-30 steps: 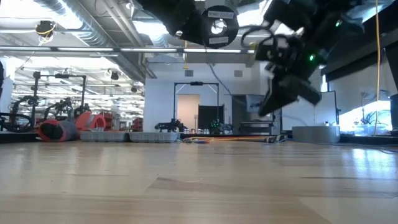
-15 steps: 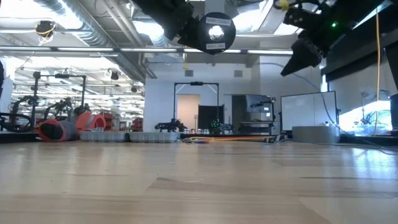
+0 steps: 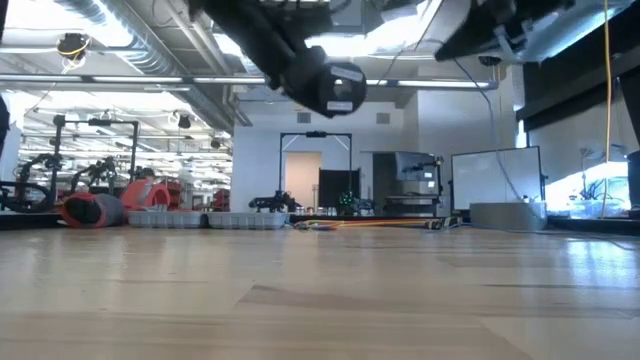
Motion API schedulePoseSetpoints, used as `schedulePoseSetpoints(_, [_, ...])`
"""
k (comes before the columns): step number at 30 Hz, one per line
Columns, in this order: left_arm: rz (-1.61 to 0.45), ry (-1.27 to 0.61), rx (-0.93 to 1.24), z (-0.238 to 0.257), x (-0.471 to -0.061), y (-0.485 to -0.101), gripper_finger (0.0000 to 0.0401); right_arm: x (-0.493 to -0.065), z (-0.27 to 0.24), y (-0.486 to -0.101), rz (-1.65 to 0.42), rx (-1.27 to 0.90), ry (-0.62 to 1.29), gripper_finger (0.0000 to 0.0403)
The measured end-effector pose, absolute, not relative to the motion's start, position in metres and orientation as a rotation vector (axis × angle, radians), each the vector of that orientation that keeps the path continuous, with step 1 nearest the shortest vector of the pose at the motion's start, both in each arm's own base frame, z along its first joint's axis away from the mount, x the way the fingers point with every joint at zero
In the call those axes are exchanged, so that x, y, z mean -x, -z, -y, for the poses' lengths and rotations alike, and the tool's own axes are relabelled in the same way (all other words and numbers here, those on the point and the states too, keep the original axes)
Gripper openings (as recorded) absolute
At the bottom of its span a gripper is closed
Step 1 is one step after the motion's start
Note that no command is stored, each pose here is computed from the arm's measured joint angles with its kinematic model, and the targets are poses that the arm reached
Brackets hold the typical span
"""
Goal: Coil cords
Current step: Coil the blue wire onto the black spool
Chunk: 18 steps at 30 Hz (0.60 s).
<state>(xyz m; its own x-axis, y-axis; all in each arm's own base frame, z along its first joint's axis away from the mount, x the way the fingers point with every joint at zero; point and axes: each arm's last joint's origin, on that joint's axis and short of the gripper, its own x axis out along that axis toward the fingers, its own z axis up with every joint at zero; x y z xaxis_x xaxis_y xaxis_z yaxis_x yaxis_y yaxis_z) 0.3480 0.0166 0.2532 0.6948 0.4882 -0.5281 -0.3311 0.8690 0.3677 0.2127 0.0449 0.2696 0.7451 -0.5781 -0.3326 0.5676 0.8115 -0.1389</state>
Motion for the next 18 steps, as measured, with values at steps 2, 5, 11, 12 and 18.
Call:
schedulePoseSetpoints(2, [-0.665, -0.478, -0.235, -0.021, -0.352, -0.247, 0.0000, -0.219, -0.048, -0.271, -0.343, 0.018, 0.590, 0.0007])
schedulePoseSetpoints(5, [-0.632, -0.499, -0.204, -0.026, -0.359, -0.242, 0.0000, -0.230, -0.052, -0.270, -0.317, 0.021, 0.538, 0.0007])
schedulePoseSetpoints(11, [-0.560, -0.535, -0.141, -0.033, -0.365, -0.242, 0.0000, -0.251, -0.060, -0.263, -0.275, 0.048, 0.494, 0.0006])
schedulePoseSetpoints(12, [-0.561, -0.537, -0.138, -0.033, -0.365, -0.242, 0.0000, -0.254, -0.061, -0.261, -0.269, 0.051, 0.489, 0.0006])
schedulePoseSetpoints(18, [-0.516, -0.517, -0.108, -0.032, -0.367, -0.245, 0.0000, -0.274, -0.055, -0.250, -0.252, 0.037, 0.421, 0.0005])
